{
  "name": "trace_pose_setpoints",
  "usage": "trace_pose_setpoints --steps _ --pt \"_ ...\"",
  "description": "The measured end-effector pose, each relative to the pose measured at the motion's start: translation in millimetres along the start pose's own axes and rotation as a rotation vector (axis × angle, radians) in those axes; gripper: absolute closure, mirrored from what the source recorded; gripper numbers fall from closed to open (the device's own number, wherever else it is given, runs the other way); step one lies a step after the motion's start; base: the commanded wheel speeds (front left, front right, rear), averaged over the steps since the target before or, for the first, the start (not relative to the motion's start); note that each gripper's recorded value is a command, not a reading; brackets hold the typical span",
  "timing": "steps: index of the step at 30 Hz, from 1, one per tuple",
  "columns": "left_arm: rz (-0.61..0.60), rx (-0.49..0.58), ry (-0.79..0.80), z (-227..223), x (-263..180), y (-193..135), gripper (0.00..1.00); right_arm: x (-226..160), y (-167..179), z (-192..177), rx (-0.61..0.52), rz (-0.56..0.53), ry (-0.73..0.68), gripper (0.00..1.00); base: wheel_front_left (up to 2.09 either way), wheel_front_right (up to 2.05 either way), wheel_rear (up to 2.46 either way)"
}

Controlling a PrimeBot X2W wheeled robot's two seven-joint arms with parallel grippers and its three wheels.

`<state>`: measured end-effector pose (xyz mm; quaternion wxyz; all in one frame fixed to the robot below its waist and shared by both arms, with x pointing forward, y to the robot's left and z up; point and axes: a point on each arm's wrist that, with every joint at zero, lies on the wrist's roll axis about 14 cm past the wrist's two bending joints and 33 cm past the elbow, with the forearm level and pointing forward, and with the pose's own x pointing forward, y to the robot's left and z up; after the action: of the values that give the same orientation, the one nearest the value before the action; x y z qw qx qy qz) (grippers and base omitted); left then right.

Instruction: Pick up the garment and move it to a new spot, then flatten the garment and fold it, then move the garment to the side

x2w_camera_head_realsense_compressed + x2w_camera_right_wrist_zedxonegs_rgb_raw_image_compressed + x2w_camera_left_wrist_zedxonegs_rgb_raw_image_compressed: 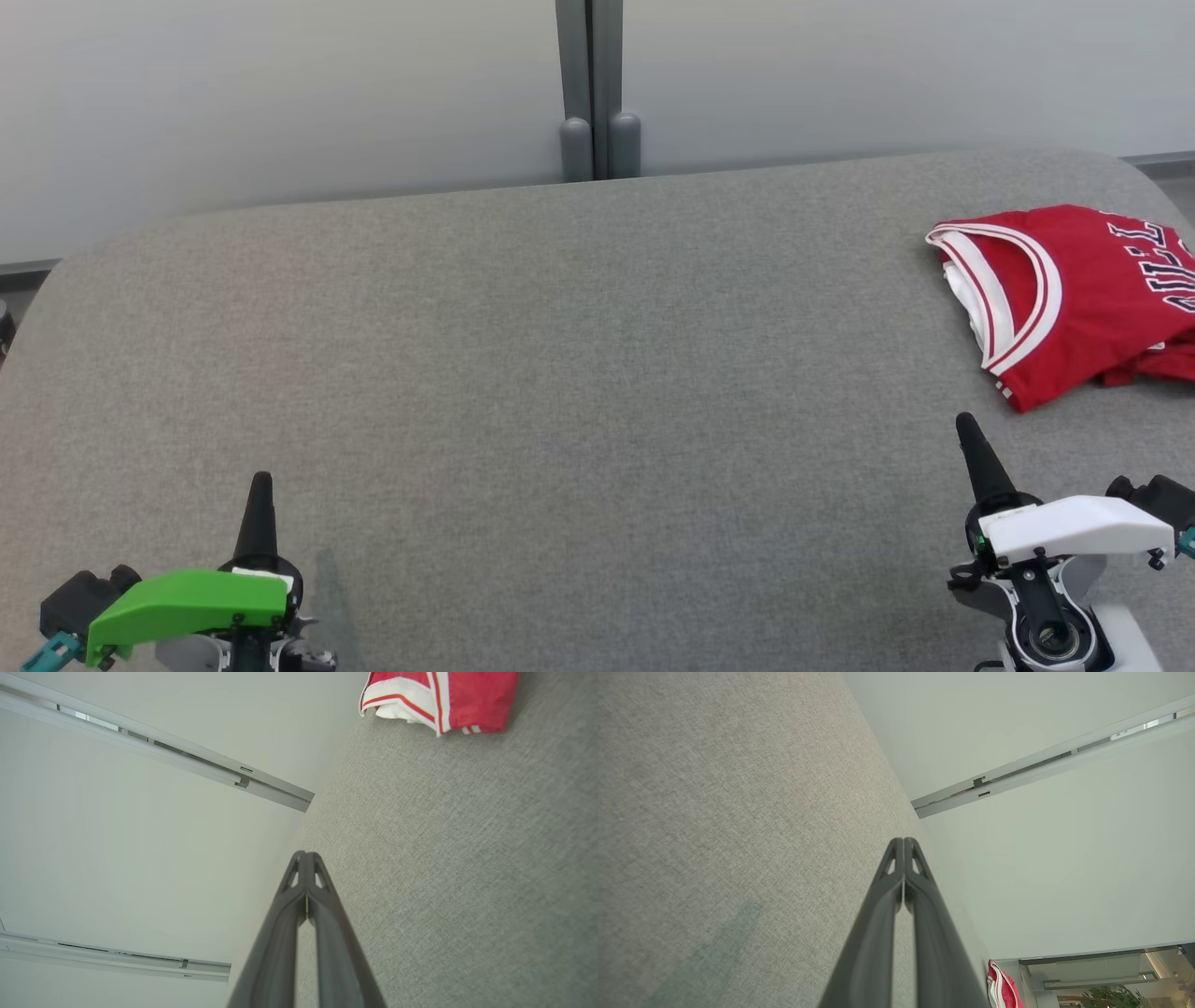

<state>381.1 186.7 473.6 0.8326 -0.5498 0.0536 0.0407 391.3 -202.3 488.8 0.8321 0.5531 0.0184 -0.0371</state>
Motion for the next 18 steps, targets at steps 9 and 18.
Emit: trace_pose_setpoints --steps 9,18 --pt "-0.02 -0.082 -0.005 4.9 1.5 -5.6 1.0 0.4 4.1 1.5 0.08 0.014 0.001 1.0 0.0 0.0 0.0" --pt "-0.038 -0.163 -0.006 9.0 1.4 -9.6 1.0 -0.2 7.1 1.9 0.159 0.027 0.007 1.0 0.0 0.0 0.0"
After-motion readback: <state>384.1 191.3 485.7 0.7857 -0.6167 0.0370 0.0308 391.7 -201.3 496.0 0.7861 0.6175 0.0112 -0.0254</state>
